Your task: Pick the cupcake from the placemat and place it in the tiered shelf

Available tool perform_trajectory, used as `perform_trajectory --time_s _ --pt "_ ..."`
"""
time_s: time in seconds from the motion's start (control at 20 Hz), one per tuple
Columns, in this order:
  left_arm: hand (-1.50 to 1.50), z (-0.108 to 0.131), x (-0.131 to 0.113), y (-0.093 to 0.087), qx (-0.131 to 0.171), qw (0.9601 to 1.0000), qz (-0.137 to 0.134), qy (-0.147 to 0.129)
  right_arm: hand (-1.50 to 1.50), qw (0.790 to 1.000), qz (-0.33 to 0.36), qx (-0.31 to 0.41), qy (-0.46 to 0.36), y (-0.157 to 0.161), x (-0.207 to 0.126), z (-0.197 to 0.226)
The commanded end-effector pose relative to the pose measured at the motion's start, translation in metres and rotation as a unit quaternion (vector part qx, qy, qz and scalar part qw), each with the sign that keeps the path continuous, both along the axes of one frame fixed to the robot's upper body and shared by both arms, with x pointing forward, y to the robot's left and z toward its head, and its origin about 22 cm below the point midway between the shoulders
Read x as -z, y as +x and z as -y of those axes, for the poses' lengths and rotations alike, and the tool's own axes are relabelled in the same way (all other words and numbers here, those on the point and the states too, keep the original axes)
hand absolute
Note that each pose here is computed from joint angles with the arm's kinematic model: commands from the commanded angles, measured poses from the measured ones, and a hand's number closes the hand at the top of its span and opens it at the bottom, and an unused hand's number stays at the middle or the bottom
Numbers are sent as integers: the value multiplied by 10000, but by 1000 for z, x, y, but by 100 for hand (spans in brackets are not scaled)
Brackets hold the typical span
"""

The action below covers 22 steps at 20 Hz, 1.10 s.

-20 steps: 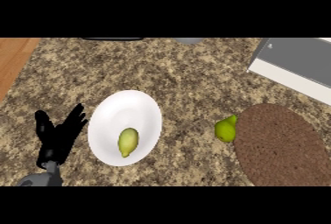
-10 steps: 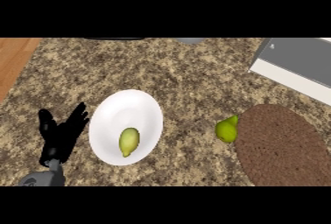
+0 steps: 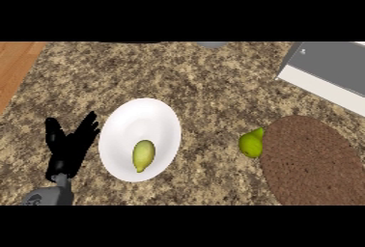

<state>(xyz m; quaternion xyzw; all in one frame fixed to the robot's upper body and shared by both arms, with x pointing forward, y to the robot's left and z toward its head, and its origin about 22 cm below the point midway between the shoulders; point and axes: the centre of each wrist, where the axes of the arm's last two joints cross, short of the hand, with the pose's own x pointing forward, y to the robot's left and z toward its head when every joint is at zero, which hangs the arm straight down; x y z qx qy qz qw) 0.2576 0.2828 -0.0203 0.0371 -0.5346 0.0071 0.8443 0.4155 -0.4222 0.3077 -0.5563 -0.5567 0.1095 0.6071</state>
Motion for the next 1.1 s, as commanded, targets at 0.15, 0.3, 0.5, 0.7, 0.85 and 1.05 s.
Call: perform_trajectory --time_s 0.15,0.3,0.5,0.7,0.85,1.05 --pt "0 -4 12 5 -7 10000 -34 20 150 9998 23 -195 42 6 -3 -6" --pt "0 4 10 1 -13 9999 -59 -100 150 9980 -410 -48 -488 3 -6 0" --pt "0 4 6 -1 -27 10000 15 -19 -150 9944 712 226 749 -11 -16 23" --pt "0 5 9 -7 -37 10000 -63 -53 -150 9884 959 238 1156 -6 -13 15" --pt "0 -5 -8 5 -20 10000 -66 -13 -150 9735 1481 107 1741 -6 -14 16" --pt "0 -9 4 -1 -74 10000 -40 -6 -150 9497 2008 167 2399 -17 -31 28"
